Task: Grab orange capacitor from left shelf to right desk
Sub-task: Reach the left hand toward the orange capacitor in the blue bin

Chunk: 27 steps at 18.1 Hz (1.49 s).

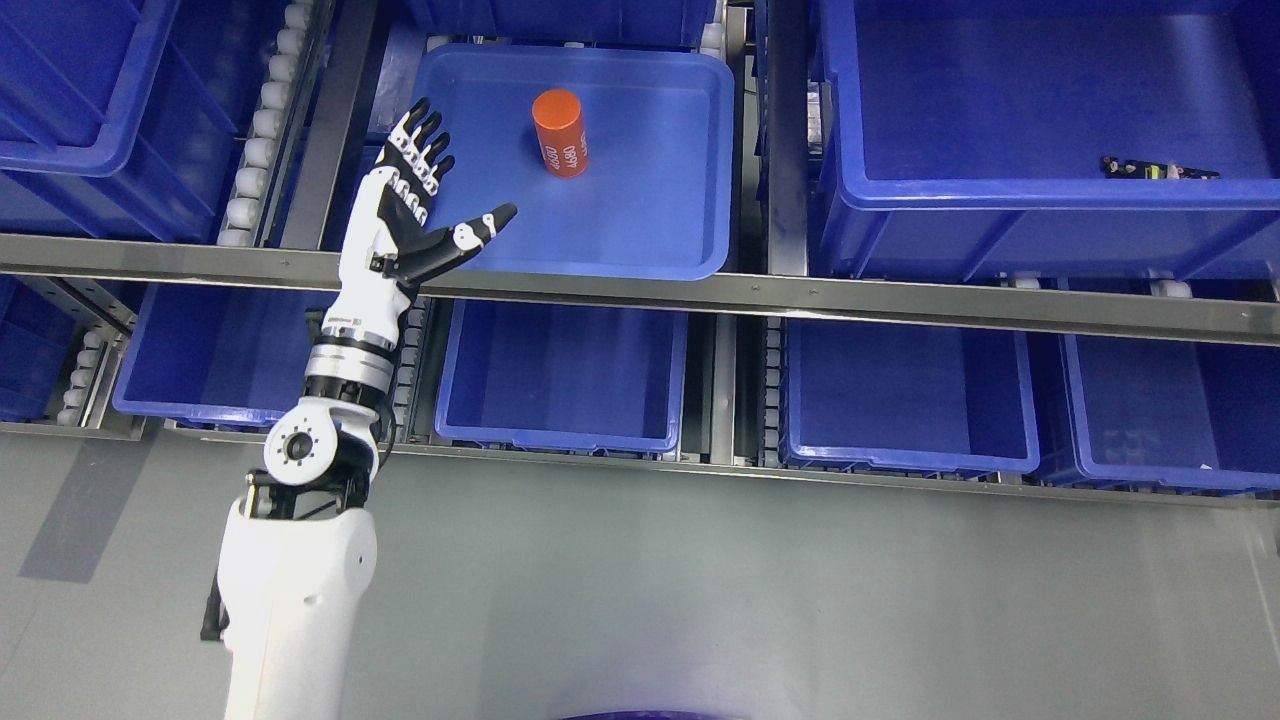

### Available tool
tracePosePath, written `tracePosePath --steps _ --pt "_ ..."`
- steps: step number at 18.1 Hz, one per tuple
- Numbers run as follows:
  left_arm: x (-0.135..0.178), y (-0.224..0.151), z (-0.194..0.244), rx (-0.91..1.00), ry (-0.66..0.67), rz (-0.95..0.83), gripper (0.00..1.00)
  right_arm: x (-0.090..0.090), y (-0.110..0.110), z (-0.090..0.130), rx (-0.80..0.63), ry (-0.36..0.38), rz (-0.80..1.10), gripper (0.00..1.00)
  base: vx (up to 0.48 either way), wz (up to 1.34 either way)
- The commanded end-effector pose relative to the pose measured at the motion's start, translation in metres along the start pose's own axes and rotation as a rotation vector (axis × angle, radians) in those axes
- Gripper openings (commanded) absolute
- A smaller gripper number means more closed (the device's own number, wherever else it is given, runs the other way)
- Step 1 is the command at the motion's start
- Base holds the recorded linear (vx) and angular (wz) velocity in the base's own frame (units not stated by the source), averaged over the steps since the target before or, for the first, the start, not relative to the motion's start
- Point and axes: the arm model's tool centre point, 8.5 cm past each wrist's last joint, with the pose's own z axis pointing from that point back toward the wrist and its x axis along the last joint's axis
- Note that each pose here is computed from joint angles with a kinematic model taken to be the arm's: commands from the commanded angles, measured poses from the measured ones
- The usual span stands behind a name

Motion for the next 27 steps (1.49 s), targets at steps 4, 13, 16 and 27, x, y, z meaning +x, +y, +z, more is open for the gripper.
tracePosePath --steps 4,13,16,27 --pt "-0.046 0.015 -0.059 -0.071 0.193 -0.093 1.0 -0.009 -0.011 -0.001 -0.018 0.005 -0.003 1.0 0.0 0.0" --pt "-0.064 -0.005 -0.09 -0.151 0.29 -0.138 1.0 -0.009 -0.011 -0.001 -0.018 0.005 -0.003 1.0 0.0 0.0" --pt "-0.066 -0.01 -0.094 -0.168 0.304 -0.152 1.0 -0.009 -0.011 -0.001 -0.018 0.006 -0.003 1.0 0.0 0.0" --pt "-0.063 -0.01 -0.115 -0.177 0.33 -0.184 0.98 -0.009 -0.011 -0.001 -0.018 0.005 -0.002 1.0 0.0 0.0"
